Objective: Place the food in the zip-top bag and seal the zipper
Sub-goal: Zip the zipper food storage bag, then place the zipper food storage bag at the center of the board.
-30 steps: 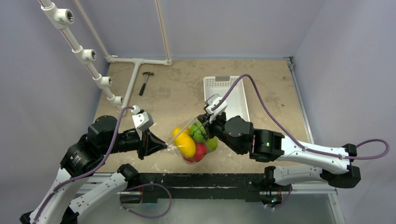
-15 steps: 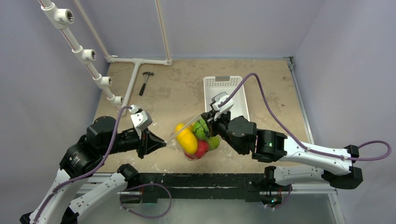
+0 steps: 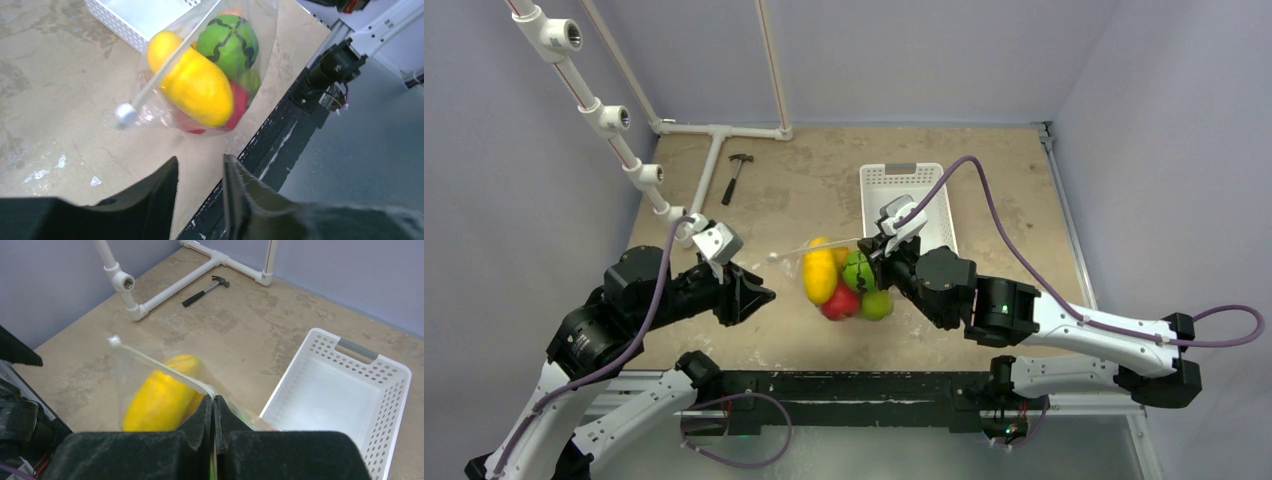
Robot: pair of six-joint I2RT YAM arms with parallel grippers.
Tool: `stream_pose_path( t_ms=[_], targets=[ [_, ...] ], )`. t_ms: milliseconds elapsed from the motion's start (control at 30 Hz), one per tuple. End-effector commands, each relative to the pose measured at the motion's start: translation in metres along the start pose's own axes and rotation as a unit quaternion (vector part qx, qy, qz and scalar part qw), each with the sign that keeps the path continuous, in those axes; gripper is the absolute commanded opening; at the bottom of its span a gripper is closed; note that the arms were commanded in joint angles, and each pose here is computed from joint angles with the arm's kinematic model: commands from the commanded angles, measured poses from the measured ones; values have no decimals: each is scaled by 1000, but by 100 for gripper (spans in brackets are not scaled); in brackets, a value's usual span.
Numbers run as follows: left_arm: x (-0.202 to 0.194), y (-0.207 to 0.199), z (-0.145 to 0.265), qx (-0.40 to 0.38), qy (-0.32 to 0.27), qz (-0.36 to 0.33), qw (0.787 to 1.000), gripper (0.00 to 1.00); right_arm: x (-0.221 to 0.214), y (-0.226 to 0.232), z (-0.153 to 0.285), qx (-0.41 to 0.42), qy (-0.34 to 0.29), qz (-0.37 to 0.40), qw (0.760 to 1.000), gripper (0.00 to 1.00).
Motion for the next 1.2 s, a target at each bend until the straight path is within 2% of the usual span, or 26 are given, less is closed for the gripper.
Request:
stream_pose_path(
  t_ms=[0,67,233,400,867,1167],
  targets=[
    [33,10,7,44,-58,-10,997,43,22,8,-4,15,-39,-15,999,0],
    [41,12,8,50,-70,-18,996,50,22,10,-5,18,-37,-10,999,0],
    [60,10,6,38,-89,-51,994,60,19,18,-8,36,-29,2,999,0],
    [67,6,-10,3,-76,-84,994,75,20,29,-10,69,-23,10,997,0],
    [60,-25,-49,-160,-58,-113,979,80,32,64,10,207,-16,20,978,0],
    [46,-20,-69,-165,-32,-102,981,75,47,64,20,224,-39,18,974,0]
  ],
)
Point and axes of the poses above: each gripper's point midway between its finger pads, its own z axis back along the fingers, its own y axis along the line the jaws close on, x = y × z, the point moved 3 cm from there along z, back along the fingers, and after that the axes turned 8 degrees about -z, right-handed, at the moved point
